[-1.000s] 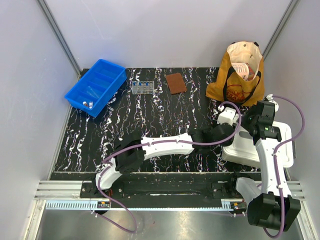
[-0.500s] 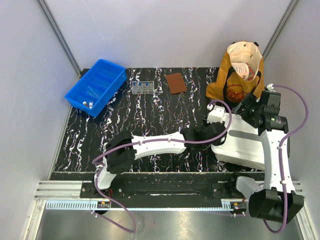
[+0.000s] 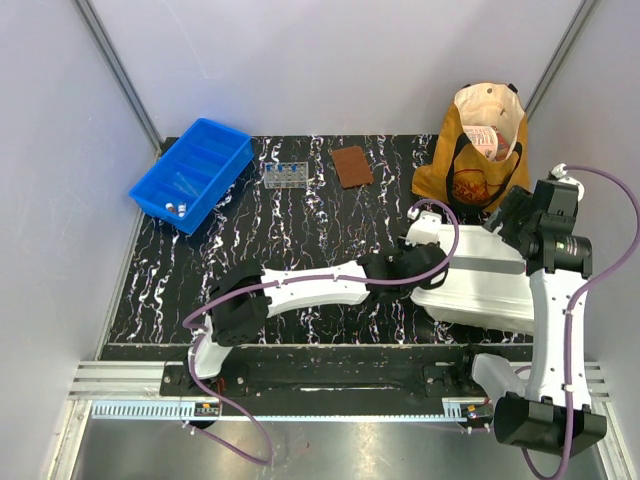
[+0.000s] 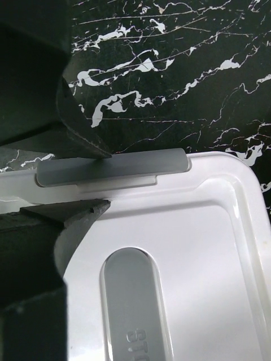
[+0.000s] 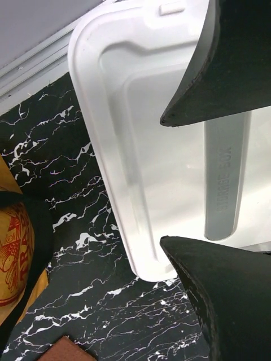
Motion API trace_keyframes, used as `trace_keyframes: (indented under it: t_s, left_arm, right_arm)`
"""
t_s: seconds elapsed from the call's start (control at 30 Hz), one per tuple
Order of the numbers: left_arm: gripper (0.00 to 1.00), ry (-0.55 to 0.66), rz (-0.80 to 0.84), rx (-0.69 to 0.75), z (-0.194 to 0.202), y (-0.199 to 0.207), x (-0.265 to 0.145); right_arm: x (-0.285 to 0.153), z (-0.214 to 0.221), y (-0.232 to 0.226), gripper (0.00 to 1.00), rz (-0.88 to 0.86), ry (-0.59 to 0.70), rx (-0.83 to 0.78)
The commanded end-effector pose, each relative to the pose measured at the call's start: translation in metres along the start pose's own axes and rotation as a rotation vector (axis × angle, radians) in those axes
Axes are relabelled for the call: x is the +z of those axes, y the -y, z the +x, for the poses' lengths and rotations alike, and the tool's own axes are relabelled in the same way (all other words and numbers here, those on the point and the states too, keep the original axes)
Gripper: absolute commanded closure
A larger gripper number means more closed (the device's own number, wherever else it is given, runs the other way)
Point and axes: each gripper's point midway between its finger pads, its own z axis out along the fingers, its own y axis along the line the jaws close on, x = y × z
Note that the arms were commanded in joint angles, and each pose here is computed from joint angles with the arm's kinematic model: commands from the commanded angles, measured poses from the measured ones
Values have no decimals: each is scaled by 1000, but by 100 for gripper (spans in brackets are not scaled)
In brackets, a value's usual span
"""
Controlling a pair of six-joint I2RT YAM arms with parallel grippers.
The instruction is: Organize the chemistry lab equipment
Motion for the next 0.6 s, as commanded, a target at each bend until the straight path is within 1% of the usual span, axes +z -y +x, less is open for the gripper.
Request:
trace_keyframes:
  t_s: [0.0,0.17,0.43,0.57]
  left_arm:
    - [59,-10,29,17,-5,0,-11]
    - [56,2,34,8,-12,1,-15]
    - [53,-4,28,8,-10,-2,-11]
    - [47,-8,14,15,-8,-6,-9]
  right_arm:
    - [7,10,5,20,3,-2,-21]
    - [31,44,3,26,-15,-99,25]
    - [53,64,2,30,-26,-144,43]
    - [59,68,-1,31,-53,-154,40]
